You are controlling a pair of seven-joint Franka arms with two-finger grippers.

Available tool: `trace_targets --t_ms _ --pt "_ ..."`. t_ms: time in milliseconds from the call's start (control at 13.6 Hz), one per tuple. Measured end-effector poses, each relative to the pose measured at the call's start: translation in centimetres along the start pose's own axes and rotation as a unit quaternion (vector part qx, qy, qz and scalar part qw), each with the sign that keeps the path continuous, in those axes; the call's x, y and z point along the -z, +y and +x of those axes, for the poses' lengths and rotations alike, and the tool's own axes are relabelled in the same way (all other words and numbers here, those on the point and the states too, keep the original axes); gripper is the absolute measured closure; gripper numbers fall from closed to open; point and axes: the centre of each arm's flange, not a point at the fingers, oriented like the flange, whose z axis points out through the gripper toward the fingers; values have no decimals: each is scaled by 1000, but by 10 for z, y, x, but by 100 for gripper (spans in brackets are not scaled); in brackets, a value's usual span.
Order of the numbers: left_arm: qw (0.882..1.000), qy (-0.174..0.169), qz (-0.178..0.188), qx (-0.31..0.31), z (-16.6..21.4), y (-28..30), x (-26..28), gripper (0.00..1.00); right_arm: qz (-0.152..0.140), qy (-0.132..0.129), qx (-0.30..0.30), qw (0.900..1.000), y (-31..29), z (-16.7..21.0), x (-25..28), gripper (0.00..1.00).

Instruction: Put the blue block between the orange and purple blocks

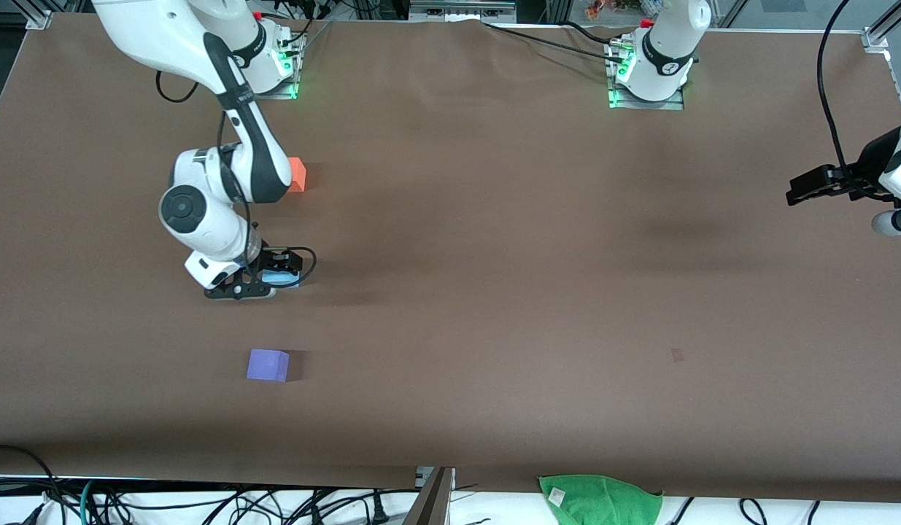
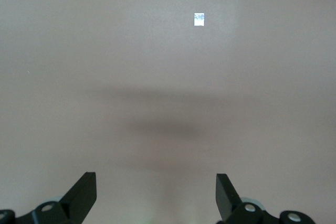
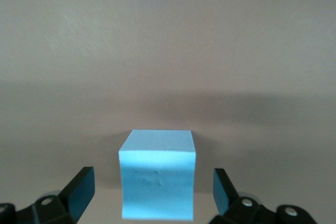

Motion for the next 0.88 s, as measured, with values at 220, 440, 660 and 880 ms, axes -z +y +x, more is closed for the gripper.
trace_targets --t_ms 220,440,660,880 --pt "1000 0 0 0 0 0 0 0 4 -43 2 999 10 26 79 0" --pt "1000 0 0 0 0 0 0 0 1 -75 26 997 54 38 171 0" --pt "1000 0 0 0 0 0 0 0 4 -90 33 995 89 35 234 0" --pt "1000 0 0 0 0 -1 0 0 6 -109 35 993 88 28 253 0"
